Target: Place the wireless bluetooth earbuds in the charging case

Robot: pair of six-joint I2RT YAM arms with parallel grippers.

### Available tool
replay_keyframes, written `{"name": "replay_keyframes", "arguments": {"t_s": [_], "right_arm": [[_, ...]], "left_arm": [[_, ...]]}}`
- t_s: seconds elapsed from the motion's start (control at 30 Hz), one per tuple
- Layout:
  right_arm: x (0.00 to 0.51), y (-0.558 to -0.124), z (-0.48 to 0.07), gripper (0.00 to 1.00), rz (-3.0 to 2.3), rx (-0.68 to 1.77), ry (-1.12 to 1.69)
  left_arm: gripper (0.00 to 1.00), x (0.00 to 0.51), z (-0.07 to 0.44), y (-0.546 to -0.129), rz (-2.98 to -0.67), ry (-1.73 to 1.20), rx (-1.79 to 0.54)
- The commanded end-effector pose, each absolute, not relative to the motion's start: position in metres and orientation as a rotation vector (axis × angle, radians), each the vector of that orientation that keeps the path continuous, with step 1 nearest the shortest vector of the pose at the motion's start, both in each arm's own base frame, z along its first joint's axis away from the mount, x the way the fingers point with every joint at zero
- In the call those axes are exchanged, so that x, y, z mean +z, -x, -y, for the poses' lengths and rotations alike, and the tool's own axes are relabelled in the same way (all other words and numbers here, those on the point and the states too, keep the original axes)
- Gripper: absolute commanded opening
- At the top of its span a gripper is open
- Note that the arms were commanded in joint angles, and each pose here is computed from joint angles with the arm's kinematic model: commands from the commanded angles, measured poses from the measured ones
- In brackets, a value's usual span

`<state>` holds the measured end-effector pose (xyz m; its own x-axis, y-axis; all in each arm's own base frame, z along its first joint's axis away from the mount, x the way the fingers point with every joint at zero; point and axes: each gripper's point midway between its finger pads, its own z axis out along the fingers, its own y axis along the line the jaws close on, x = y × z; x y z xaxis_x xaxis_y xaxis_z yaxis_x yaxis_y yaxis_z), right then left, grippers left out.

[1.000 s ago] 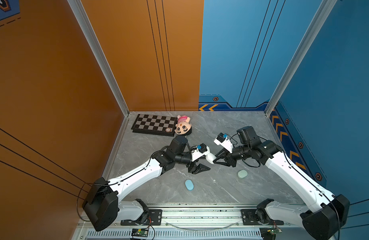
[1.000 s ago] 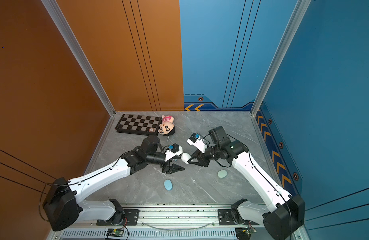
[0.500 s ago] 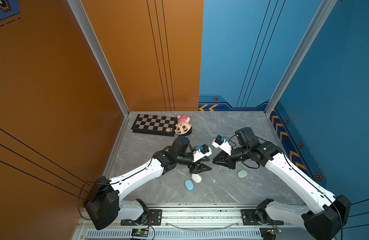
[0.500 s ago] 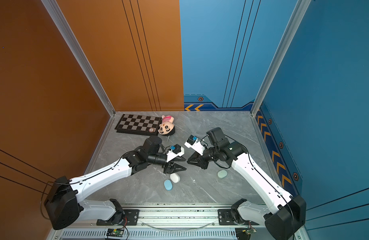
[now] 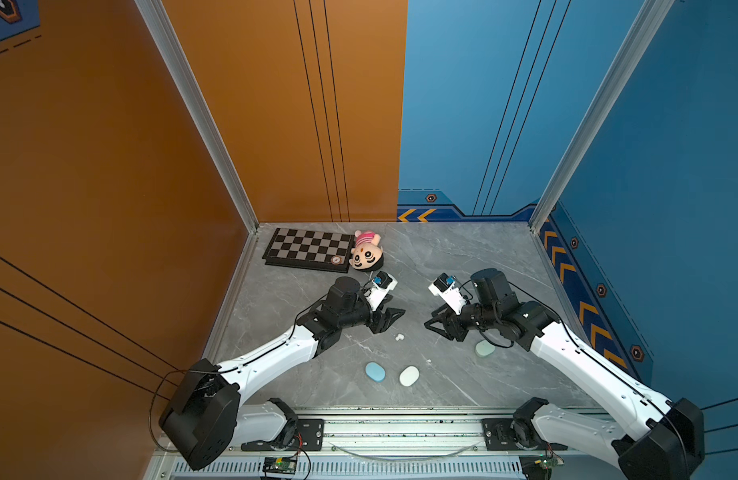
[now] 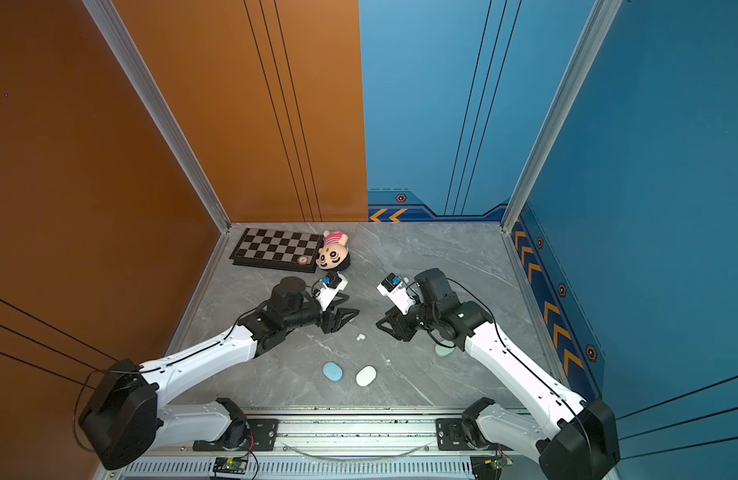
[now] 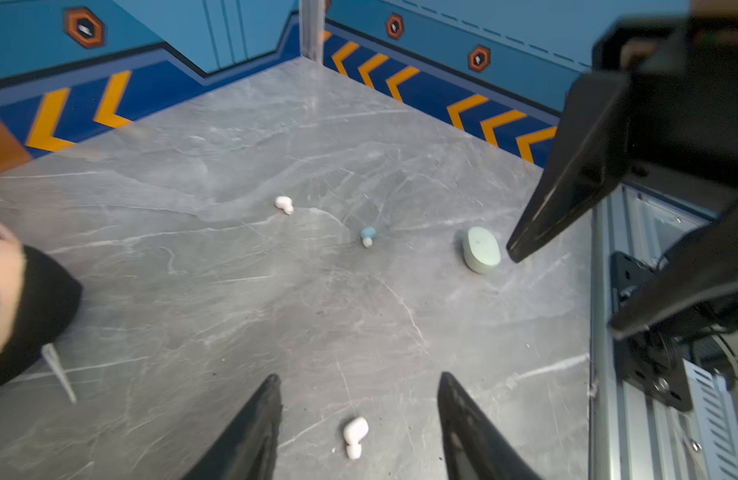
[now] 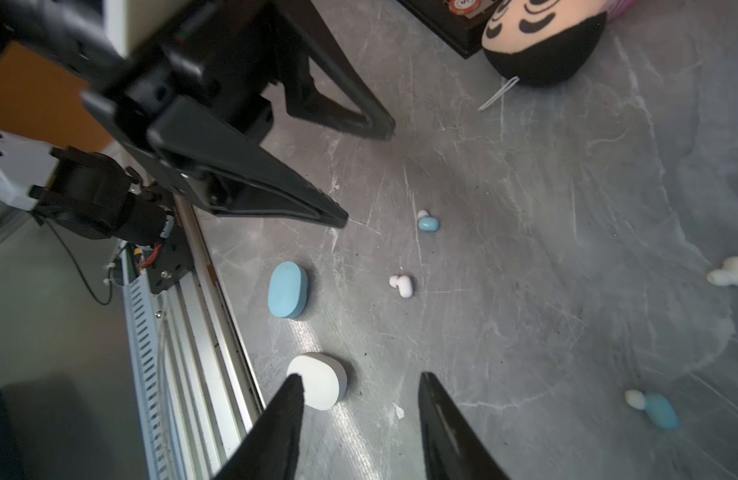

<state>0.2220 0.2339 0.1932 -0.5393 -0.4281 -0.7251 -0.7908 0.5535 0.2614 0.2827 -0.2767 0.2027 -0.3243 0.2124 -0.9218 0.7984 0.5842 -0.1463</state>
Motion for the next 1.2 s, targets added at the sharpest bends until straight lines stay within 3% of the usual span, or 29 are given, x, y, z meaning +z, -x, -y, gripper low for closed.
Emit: {"name": "replay_keyframes", "arguments": {"t_s": [0.0, 0.17, 0.3, 0.5, 0.53, 0.67, 0.73, 0.9, 1.17], "right_arm": [[0.188, -0.227, -0.237, 0.56, -2.154, 0.662, 0.93], [0.156, -0.194, -0.249, 0.59, -2.158, 0.674, 1.125], [0.132, -0.178, -0.247, 0.62, -2.215, 0.639, 1.263], [0.122, -0.182, -0.241, 0.63, -2.332, 0.545, 1.175], [0.122, -0.184, -0.241, 0.63, -2.359, 0.531, 1.133], [0.116, -0.19, -0.228, 0.6, -2.595, 0.444, 0.803], [0.109, -0.178, -0.224, 0.58, -2.699, 0.412, 0.773], [0.095, -0.137, -0.236, 0.66, -2.609, 0.373, 1.126], [0.088, -0.133, -0.251, 0.71, -2.381, 0.364, 1.431]], "left_arm": [[0.71, 0.246, 0.248, -0.301, -1.741, -0.629, -0.652], [0.82, 0.259, 0.225, -0.288, -1.737, -0.642, -0.647], [0.85, 0.257, 0.213, -0.275, -1.755, -0.66, -0.623], [0.85, 0.256, 0.197, -0.263, -1.758, -0.624, -0.588], [0.9, 0.256, 0.195, -0.262, -1.76, -0.613, -0.58], [0.92, 0.256, 0.19, -0.26, -1.759, -0.593, -0.566], [0.92, 0.255, 0.19, -0.26, -1.763, -0.596, -0.567], [0.92, 0.253, 0.193, -0.26, -1.762, -0.617, -0.576], [0.93, 0.251, 0.199, -0.258, -1.768, -0.66, -0.601]]}}
